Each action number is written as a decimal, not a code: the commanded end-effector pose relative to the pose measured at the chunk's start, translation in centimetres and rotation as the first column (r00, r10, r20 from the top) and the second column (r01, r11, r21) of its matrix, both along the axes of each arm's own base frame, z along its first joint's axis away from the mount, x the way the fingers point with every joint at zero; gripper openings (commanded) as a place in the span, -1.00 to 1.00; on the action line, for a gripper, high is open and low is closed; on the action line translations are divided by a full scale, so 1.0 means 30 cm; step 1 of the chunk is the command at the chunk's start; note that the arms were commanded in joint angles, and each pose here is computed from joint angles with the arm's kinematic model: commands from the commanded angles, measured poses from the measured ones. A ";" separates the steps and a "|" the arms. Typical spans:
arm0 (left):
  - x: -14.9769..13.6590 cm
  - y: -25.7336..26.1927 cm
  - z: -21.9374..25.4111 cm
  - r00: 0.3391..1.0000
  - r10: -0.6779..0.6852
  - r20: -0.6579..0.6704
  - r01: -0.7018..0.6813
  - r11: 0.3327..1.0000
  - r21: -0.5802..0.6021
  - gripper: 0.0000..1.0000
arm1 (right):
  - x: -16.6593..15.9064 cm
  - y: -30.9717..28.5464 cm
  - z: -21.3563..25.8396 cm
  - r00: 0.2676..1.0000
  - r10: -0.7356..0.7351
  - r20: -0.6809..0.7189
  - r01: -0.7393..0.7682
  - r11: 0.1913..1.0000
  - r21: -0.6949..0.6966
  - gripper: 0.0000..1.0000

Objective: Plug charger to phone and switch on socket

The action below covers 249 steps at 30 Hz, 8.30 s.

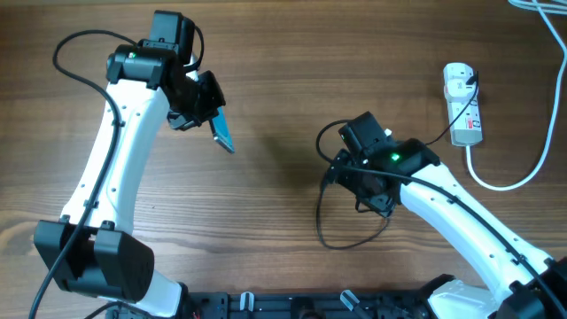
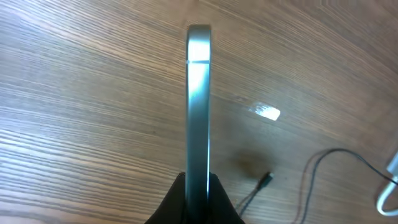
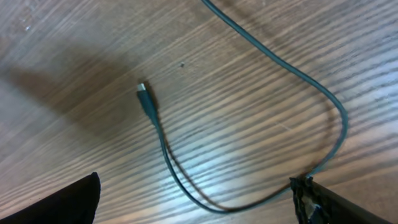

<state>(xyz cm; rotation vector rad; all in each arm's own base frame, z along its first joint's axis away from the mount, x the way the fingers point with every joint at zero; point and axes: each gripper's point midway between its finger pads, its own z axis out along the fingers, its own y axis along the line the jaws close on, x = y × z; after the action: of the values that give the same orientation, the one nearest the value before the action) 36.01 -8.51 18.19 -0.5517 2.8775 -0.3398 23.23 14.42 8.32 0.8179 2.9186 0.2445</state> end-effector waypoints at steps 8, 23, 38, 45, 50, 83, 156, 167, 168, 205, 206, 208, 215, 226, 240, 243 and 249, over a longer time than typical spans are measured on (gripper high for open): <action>0.015 0.080 0.027 0.998 0.022 0.057 -0.029 0.991 0.129 -0.92 | -0.034 0.086 -0.167 0.970 0.210 -0.119 -0.208 0.978 0.036 0.16; 0.027 0.078 -0.013 0.999 0.022 0.026 -0.025 0.991 0.135 -0.92 | 0.053 0.142 -0.283 0.962 0.210 -0.175 -0.214 0.977 -0.003 0.04; 0.025 0.078 -0.043 1.000 0.021 -0.005 -0.020 0.990 0.141 -0.92 | 0.059 0.158 -0.319 0.962 0.242 -0.129 -0.256 0.961 -0.102 -0.24; 0.026 0.078 -0.043 1.000 0.021 -0.005 -0.021 0.990 0.140 -0.92 | 0.045 0.149 -0.329 0.956 0.259 -0.140 -0.274 0.956 -0.106 -0.45; 0.025 0.078 -0.043 1.000 0.021 -0.005 -0.020 0.990 0.141 -0.92 | 0.050 0.152 -0.329 0.957 0.260 -0.133 -0.274 0.956 -0.104 -0.56; 0.026 0.078 -0.043 1.000 0.021 -0.004 -0.020 0.990 0.140 -0.92 | 0.081 0.158 -0.328 0.960 0.266 -0.093 -0.275 0.955 -0.113 -0.66; 0.084 -0.144 0.030 0.958 -0.241 0.154 0.266 0.949 -0.167 -0.92 | 0.126 0.250 -0.157 0.886 0.459 0.063 -0.462 0.887 0.029 -0.91; 0.092 -0.423 0.320 0.772 -0.350 0.531 0.624 0.582 -0.522 -0.92 | -0.037 0.432 0.368 0.558 0.630 0.540 -0.792 0.598 0.122 -0.92; 0.080 -0.428 0.313 0.765 -0.367 0.530 0.634 0.576 -0.516 -0.92 | -0.030 0.438 0.386 0.547 0.620 0.562 -0.795 0.596 0.116 -0.91; 0.080 -0.528 0.307 0.754 -0.385 0.532 0.642 0.600 -0.476 -0.92 | 0.148 0.451 0.547 0.674 0.262 0.690 -0.554 0.798 0.238 -0.91; 0.075 -0.531 0.312 0.750 -0.387 0.536 0.649 0.589 -0.482 -0.92 | 0.148 0.451 0.547 0.674 0.262 0.691 -0.555 0.797 0.238 -0.91; 0.075 -0.531 0.312 0.750 -0.387 0.536 0.649 0.589 -0.482 -0.92 | 0.149 0.452 0.550 0.672 0.260 0.693 -0.555 0.797 0.238 -0.91; 0.076 -0.531 0.311 0.750 -0.388 0.536 0.649 0.590 -0.481 -0.92 | 0.151 0.454 0.554 0.669 0.257 0.697 -0.556 0.796 0.239 -0.91; 0.073 -0.530 0.308 0.740 -0.398 0.542 0.659 0.588 -0.468 -0.92 | 0.160 0.444 0.551 0.672 0.252 0.696 -0.546 0.805 0.235 -0.91; 0.066 -0.530 0.306 0.745 -0.400 0.534 0.656 0.584 -0.478 -0.92 | 0.164 0.444 0.556 0.684 0.228 0.693 -0.528 0.810 0.255 -0.91; 0.064 -0.530 0.304 0.747 -0.401 0.531 0.654 0.584 -0.480 -0.92 | 0.166 0.446 0.559 0.686 0.220 0.694 -0.524 0.810 0.261 -0.91; 0.061 -0.535 0.304 0.746 -0.403 0.531 0.656 0.582 -0.480 -0.92 | 0.165 0.447 0.560 0.693 0.211 0.689 -0.518 0.811 0.273 -0.91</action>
<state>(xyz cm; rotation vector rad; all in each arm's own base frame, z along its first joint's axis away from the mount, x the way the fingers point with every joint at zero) 38.36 -24.08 26.80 0.3004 2.4265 -1.3599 27.47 28.21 23.24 0.0405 2.3972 1.0362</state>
